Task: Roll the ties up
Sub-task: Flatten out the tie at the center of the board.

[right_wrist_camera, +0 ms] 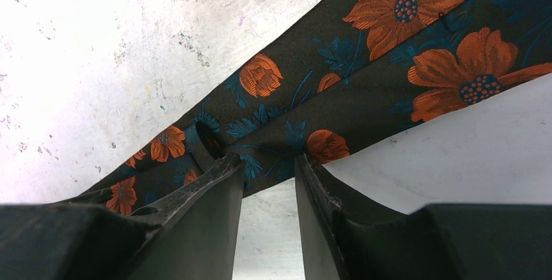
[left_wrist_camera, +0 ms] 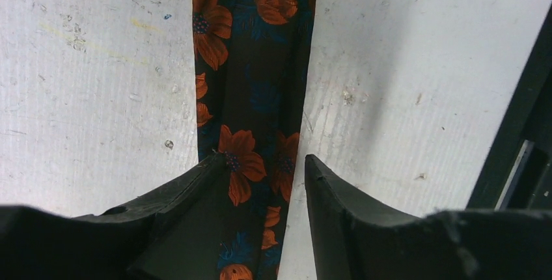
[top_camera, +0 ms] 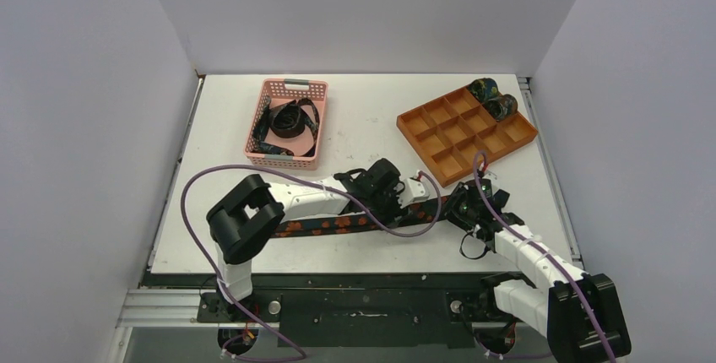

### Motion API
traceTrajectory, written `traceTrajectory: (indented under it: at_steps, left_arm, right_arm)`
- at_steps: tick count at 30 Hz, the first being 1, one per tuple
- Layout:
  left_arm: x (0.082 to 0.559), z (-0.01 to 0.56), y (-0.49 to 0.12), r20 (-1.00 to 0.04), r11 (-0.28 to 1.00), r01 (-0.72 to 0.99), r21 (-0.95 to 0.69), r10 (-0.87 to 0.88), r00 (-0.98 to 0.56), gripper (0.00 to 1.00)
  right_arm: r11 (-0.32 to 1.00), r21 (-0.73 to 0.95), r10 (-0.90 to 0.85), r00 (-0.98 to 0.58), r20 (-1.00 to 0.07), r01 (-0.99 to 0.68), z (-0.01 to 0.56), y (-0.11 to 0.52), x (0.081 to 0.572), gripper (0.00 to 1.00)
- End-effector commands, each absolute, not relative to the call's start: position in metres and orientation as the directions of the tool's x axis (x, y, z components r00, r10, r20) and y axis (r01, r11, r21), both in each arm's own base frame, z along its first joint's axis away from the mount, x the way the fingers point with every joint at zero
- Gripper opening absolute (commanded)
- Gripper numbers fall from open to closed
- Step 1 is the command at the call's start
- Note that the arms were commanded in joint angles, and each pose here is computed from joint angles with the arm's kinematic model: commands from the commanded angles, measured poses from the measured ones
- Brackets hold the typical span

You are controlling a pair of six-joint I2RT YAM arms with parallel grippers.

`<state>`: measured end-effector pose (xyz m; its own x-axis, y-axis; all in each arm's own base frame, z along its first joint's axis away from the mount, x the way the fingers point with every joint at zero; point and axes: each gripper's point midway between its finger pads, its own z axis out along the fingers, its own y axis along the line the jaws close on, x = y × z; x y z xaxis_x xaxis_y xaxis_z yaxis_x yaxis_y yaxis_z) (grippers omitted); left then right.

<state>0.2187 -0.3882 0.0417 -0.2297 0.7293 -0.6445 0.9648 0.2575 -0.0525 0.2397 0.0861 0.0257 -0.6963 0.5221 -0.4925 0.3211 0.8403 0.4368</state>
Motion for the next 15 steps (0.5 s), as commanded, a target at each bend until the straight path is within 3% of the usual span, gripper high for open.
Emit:
traceTrajectory:
  at_steps: [1,4,10,13,15]
  left_arm:
    - [0.233,0.054,-0.409,-0.691,0.226,0.974,0.020,0.707,-0.149,0.43]
    - [0.237,0.049,-0.410,-0.680,0.233,0.972,0.036,0.718,-0.147,0.37]
    - [0.243,0.055,-0.412,-0.697,0.252,0.966,0.063,0.703,-0.138,0.08]
    - [0.242,0.059,-0.410,-0.702,0.262,0.962,0.080,0.700,-0.132,0.00]
    - [0.241,0.061,-0.408,-0.700,0.265,0.958,0.106,0.705,-0.118,0.00]
  right_arm:
    - [0.844,0.453,0.512,-0.682,-0.522,0.287,0.032,0.088,0.246,0.35]
    - [0.843,0.457,0.512,-0.680,-0.525,0.282,0.035,0.088,0.246,0.35]
    - [0.838,0.475,0.519,-0.663,-0.539,0.270,0.047,0.089,0.248,0.35]
    - [0.840,0.469,0.520,-0.652,-0.552,0.273,0.051,0.087,0.251,0.35]
    - [0.844,0.455,0.519,-0.645,-0.561,0.284,0.050,0.082,0.253,0.35]
